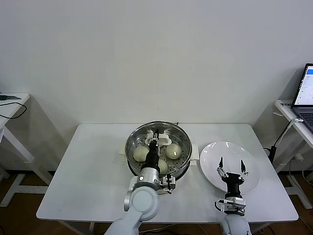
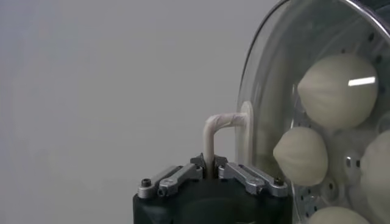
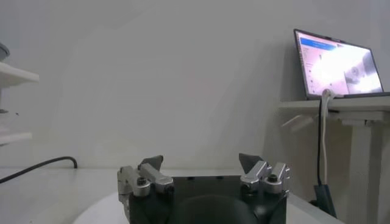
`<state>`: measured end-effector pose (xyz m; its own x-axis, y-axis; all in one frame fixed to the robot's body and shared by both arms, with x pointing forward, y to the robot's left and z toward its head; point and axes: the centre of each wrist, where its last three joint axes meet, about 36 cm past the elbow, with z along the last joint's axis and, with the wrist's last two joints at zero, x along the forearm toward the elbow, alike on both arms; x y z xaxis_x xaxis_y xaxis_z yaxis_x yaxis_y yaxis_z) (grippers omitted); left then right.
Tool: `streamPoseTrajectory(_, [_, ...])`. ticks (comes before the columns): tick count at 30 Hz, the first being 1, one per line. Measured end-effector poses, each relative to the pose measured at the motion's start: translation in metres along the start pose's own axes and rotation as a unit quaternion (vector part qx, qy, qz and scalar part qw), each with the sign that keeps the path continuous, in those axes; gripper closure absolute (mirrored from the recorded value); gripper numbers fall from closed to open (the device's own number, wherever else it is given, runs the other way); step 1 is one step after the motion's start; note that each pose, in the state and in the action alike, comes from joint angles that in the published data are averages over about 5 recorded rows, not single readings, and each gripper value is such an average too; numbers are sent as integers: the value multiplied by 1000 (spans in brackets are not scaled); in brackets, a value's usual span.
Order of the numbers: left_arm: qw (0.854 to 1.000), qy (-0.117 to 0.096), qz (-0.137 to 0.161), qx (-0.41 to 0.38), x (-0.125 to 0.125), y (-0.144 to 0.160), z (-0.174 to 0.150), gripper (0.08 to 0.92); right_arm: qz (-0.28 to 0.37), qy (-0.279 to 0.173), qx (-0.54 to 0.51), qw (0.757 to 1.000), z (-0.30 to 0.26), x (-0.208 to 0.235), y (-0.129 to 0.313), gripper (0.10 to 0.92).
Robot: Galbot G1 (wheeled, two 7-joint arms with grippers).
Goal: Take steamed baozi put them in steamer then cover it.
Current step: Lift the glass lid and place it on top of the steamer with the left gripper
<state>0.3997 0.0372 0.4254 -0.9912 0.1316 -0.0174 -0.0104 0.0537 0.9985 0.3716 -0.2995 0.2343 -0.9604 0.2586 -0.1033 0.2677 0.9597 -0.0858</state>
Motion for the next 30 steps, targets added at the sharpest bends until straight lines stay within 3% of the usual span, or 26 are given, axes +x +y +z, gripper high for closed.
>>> streamPoseTrajectory(30, [1000, 0, 2, -22, -2, -9, -1, 813, 0, -3, -2, 1000, -2, -3, 1, 200])
